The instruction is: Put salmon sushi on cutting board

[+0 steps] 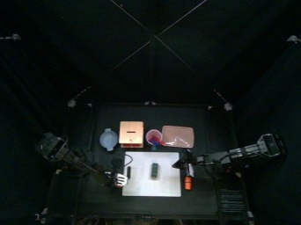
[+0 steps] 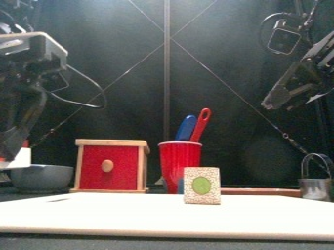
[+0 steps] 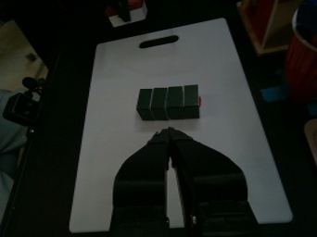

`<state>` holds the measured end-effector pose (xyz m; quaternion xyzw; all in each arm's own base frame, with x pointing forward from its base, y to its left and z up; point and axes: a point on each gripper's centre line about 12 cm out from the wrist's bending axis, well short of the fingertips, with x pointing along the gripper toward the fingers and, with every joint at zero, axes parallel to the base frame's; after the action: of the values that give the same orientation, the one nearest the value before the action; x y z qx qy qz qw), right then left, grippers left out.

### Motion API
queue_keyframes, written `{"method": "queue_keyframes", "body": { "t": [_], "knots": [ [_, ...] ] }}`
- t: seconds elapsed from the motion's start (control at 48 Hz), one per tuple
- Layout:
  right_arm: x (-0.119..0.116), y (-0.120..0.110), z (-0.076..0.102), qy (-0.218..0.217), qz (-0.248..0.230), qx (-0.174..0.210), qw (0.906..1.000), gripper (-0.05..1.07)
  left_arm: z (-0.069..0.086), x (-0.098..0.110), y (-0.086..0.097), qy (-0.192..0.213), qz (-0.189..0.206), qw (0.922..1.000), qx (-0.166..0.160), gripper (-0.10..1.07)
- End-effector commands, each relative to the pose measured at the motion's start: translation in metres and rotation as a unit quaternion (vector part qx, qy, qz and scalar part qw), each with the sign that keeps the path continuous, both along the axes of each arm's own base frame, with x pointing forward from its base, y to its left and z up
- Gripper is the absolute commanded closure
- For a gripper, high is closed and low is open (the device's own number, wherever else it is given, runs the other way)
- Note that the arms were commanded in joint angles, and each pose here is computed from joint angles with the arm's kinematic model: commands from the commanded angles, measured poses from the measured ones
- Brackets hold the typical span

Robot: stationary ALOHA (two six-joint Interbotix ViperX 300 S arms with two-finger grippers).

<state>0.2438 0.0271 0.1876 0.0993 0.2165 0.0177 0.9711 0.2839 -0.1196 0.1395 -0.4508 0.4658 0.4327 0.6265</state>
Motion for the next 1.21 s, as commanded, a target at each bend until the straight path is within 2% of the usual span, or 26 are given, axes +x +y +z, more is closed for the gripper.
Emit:
{"method": "queue_keyframes", "body": {
  "t": [0.0, 0.188, 0.354, 0.562, 0.958, 1.188],
  "knots": [
    [0.002, 0.001, 0.005, -0.007, 0.001, 0.000, 1.0000, 1.00, 0.010, 0.016, 0.006, -0.021, 0.004, 0.9998, 0.005, 0.26],
    [0.002, 0.001, 0.005, -0.007, 0.003, -0.003, 1.0000, 1.00, 0.012, 0.045, 0.025, -0.061, 0.008, 0.9979, 0.019, 0.26],
    [0.002, 0.001, 0.004, -0.006, 0.008, -0.008, 0.9999, 1.00, 0.005, 0.074, 0.044, -0.095, 0.012, 0.9951, 0.026, 0.26],
    [0.001, 0.002, 0.002, 0.005, 0.009, -0.007, 0.9999, 1.00, -0.005, 0.099, 0.051, -0.117, 0.008, 0.9929, 0.019, 0.26],
    [0.000, 0.002, 0.000, 0.014, 0.011, -0.009, 0.9998, 1.00, -0.013, 0.121, 0.055, -0.118, 0.013, 0.9927, 0.020, 0.24],
    [-0.001, 0.003, -0.001, 0.015, 0.013, -0.009, 0.9998, 1.00, -0.017, 0.123, 0.053, -0.119, 0.010, 0.9926, 0.017, 0.16]
  ]
}}
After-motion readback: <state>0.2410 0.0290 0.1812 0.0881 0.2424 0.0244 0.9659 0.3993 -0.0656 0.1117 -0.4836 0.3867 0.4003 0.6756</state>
